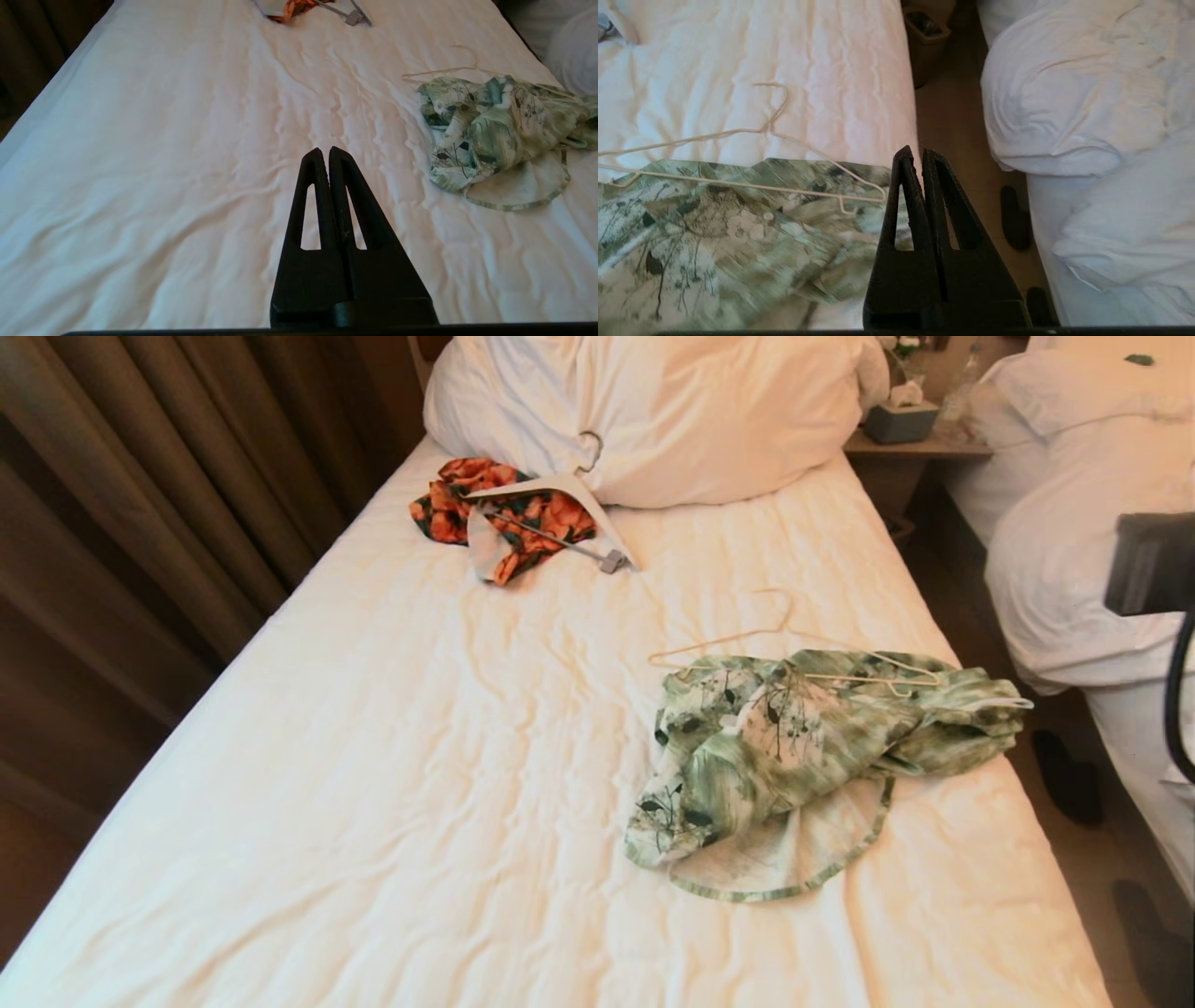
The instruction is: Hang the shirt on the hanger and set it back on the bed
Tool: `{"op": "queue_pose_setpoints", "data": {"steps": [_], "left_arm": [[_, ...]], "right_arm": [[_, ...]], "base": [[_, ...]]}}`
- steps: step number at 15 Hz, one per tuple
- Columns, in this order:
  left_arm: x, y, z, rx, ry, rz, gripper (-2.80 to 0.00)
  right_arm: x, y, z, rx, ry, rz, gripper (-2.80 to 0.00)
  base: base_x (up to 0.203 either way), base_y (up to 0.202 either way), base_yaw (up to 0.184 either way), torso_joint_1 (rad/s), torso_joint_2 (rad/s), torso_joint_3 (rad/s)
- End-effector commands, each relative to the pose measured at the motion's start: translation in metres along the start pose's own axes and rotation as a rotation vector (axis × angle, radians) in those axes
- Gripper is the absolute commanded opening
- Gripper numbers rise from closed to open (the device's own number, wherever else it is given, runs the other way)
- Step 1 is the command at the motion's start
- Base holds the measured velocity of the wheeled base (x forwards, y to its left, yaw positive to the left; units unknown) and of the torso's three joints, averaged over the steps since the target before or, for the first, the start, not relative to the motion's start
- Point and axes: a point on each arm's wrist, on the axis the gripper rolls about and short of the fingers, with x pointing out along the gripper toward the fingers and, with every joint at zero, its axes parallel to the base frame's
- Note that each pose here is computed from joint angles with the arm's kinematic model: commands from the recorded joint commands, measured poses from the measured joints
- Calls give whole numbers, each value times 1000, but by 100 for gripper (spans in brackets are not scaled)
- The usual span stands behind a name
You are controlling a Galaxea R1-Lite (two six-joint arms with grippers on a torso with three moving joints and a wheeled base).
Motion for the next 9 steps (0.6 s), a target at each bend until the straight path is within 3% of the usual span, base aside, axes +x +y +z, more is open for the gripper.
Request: {"op": "queue_pose_setpoints", "data": {"steps": [1, 3, 6, 9], "left_arm": [[-3, 1, -10, 32, -7, -9, -280], [1, 3, -28, 121, 26, -11, -280], [6, 5, -39, 145, 57, -12, -280], [12, 7, -55, 219, 80, -13, -280]], "right_arm": [[-45, -32, 5, 44, -73, -37, -280], [-76, -53, -5, 54, -92, -79, -280], [-117, -78, -20, 72, -130, -157, -280], [-150, -90, -45, 82, -147, -206, -280]], "base": [[0, 0, 0, 0, 0, 0], [0, 0, 0, 0, 0, 0], [0, 0, 0, 0, 0, 0], [0, 0, 0, 0, 0, 0]]}}
